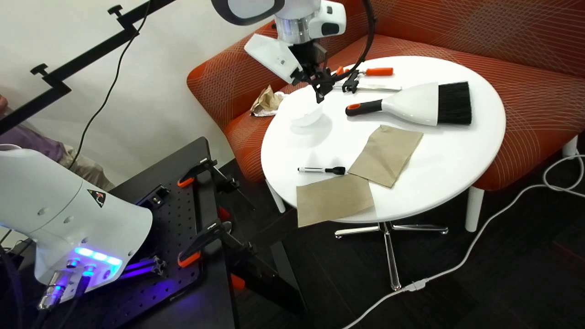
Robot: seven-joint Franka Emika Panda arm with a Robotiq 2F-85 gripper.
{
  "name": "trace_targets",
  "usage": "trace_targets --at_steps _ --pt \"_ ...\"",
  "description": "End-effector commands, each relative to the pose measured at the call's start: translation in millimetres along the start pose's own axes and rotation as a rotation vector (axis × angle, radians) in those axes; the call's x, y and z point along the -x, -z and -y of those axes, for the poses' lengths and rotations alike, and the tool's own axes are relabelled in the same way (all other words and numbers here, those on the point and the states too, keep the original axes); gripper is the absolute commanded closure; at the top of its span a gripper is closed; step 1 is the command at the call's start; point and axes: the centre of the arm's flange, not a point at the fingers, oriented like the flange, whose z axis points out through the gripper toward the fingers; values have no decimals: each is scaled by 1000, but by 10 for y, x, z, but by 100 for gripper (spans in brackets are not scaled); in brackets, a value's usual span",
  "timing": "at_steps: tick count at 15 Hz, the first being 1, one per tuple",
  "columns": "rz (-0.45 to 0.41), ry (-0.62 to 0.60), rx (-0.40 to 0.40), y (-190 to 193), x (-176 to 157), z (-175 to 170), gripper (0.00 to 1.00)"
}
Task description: Move the white bowl to the right
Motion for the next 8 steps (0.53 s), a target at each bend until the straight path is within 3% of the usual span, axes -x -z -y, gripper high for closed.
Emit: trace_targets --at_steps 1,8 --pt "-19 27 -25 -98 -137 -59 0" --pt "-7 17 -53 -345 -244 -159 0"
